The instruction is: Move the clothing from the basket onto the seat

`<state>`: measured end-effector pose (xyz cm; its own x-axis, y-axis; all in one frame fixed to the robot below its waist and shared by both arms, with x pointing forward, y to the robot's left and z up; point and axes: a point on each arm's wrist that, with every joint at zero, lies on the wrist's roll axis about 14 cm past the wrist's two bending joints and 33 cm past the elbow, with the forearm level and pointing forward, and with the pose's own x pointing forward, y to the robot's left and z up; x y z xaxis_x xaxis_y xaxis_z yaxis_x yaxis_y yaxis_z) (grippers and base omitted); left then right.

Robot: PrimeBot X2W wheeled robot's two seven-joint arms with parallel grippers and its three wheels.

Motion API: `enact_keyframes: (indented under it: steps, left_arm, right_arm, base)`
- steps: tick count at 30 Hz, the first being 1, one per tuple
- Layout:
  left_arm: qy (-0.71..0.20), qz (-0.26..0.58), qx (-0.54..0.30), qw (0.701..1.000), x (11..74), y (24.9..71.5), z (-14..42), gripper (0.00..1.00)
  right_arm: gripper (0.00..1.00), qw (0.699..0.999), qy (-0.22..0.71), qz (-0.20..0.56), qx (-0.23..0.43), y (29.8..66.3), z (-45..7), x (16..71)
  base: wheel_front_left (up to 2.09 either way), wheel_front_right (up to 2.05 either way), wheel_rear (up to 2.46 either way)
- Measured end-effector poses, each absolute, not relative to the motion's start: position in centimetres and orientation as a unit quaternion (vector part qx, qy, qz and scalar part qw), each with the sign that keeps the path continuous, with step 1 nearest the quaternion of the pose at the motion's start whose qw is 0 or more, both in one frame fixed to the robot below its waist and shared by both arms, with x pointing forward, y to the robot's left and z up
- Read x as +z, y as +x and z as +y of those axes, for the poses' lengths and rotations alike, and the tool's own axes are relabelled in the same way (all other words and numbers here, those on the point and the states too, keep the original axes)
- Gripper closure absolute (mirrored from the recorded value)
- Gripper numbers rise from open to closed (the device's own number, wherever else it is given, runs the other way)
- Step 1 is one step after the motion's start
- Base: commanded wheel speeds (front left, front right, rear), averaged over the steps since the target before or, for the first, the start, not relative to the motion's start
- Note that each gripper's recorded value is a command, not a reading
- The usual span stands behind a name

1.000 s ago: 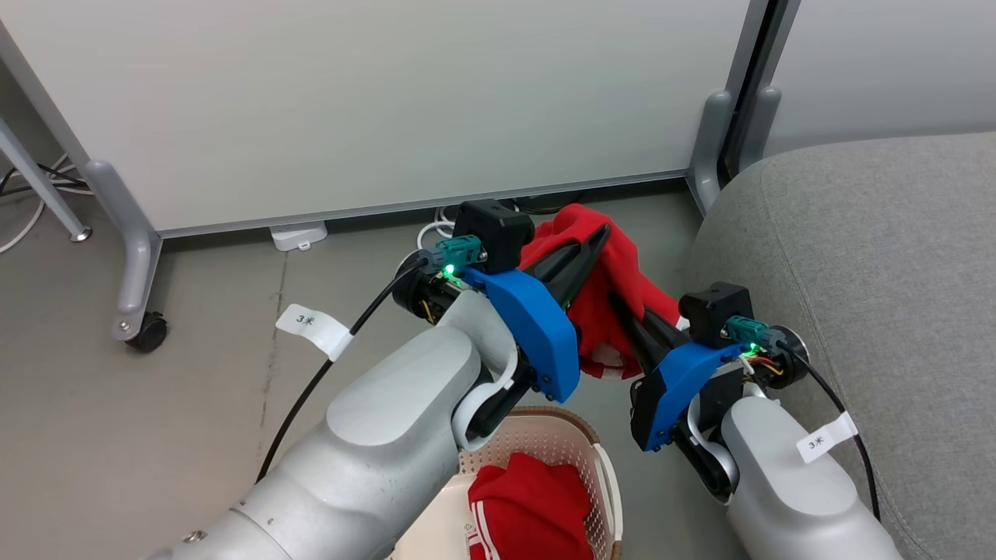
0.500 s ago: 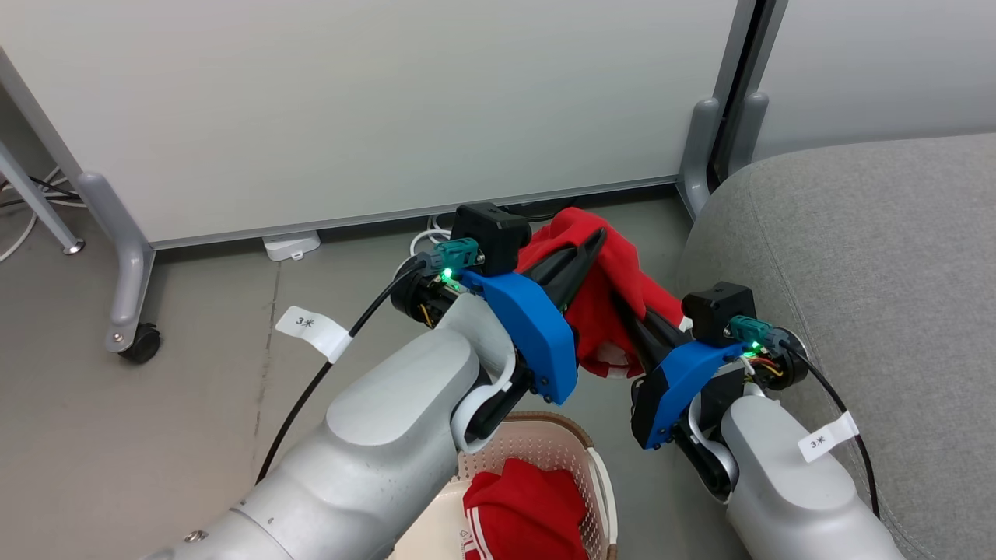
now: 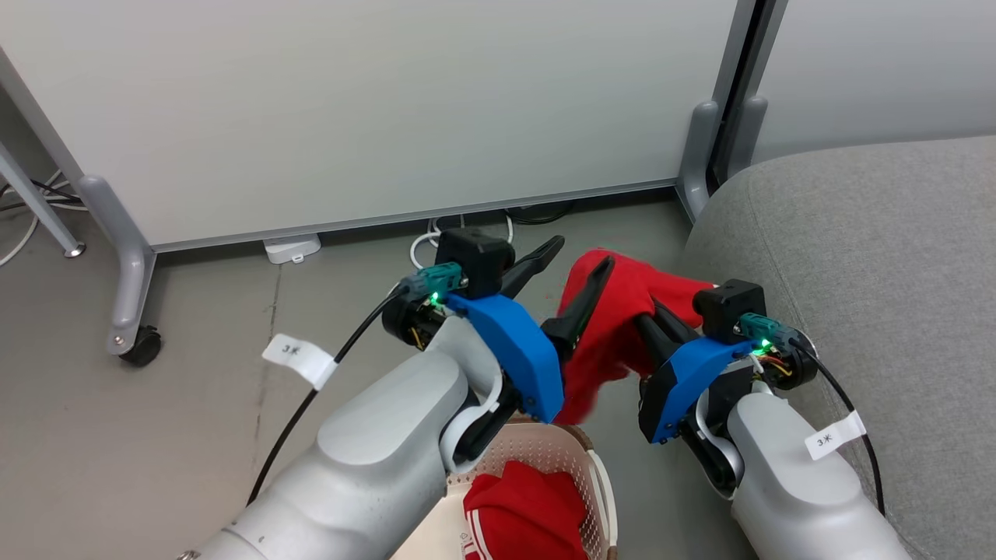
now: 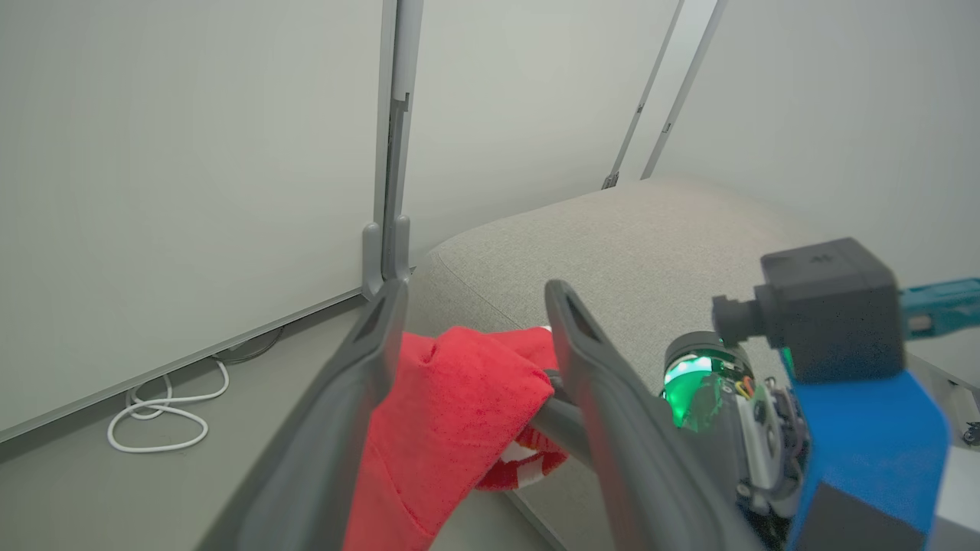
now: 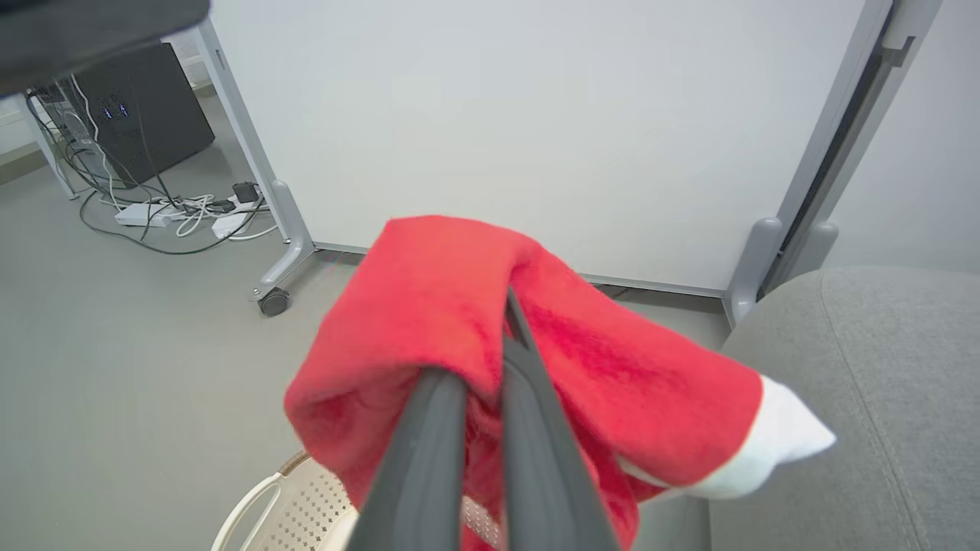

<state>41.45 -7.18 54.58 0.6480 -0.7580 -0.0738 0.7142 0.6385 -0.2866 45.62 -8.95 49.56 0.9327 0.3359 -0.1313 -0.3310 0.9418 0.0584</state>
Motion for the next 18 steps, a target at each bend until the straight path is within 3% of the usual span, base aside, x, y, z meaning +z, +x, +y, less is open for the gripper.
enact_keyframes:
  steps: [18]
  left_arm:
    - [-0.147, 0.019, -0.281, 0.948, 51.6, 40.8, 3.3, 0.0]
  right_arm:
    - [1.0, 0.991, 0.011, 0.035, 0.129, 45.6, -12.2, 51.3]
  base:
    - [0.0, 0.0, 0.0]
